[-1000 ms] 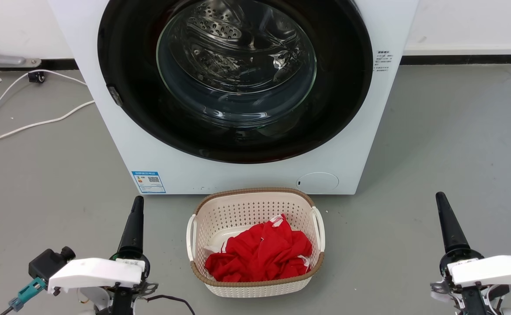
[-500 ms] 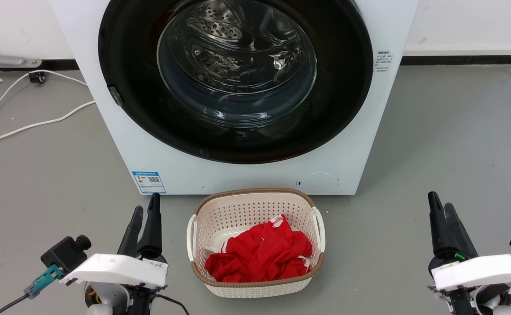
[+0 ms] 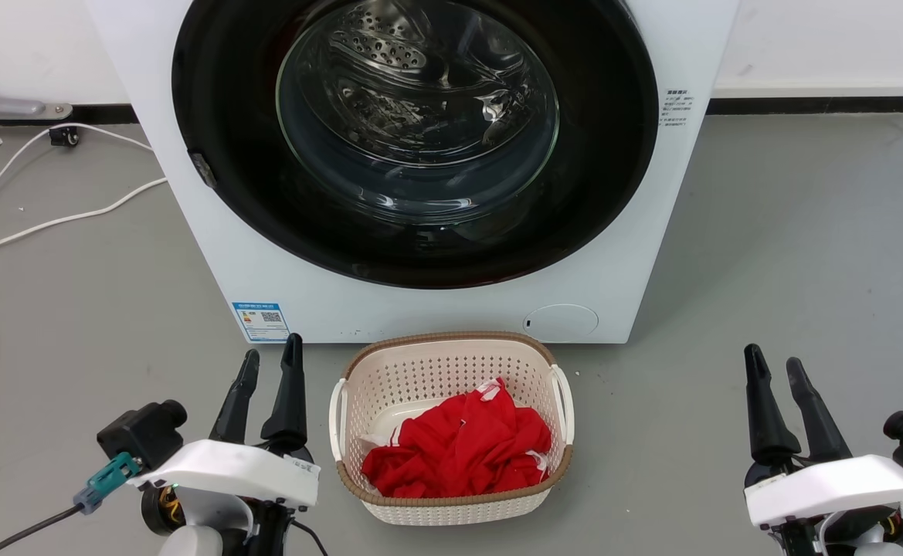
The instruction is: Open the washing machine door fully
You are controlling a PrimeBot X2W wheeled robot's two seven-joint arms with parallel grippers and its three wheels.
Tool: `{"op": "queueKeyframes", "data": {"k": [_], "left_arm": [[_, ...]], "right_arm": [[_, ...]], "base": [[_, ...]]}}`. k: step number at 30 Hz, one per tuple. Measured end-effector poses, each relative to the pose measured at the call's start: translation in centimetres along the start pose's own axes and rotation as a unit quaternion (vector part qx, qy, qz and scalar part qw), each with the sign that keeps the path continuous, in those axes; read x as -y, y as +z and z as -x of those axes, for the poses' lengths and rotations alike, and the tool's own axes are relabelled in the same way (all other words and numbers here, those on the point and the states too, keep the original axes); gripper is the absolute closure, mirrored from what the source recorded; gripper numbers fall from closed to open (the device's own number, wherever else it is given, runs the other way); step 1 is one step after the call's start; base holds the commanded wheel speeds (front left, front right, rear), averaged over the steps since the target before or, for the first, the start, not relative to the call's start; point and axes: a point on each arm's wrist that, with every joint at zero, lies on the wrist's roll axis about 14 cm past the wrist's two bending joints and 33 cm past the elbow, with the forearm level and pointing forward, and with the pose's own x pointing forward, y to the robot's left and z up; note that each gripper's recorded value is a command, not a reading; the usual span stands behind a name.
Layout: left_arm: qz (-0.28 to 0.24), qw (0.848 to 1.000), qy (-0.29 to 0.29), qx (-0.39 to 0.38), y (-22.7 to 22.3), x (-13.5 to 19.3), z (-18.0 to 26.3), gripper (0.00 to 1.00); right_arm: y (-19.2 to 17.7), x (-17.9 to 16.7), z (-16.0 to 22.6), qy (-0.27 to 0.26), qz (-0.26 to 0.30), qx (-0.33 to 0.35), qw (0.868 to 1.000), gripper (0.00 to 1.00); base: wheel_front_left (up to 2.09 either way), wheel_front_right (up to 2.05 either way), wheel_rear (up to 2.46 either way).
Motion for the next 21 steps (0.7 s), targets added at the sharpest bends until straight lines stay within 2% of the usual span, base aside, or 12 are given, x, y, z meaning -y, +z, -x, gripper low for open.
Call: {"op": "queueKeyframes", "data": {"k": [21], "left_arm": [[-0.120, 0.992, -0.028, 0.012, 0.0, 1.5, -0.2, 0.00]], "right_arm": [[-0.6, -0.6, 0.1, 0.019, 0.112, -0.001, 0.994, 0.00]], "base": [[0.00, 0.00, 0.00]]}}
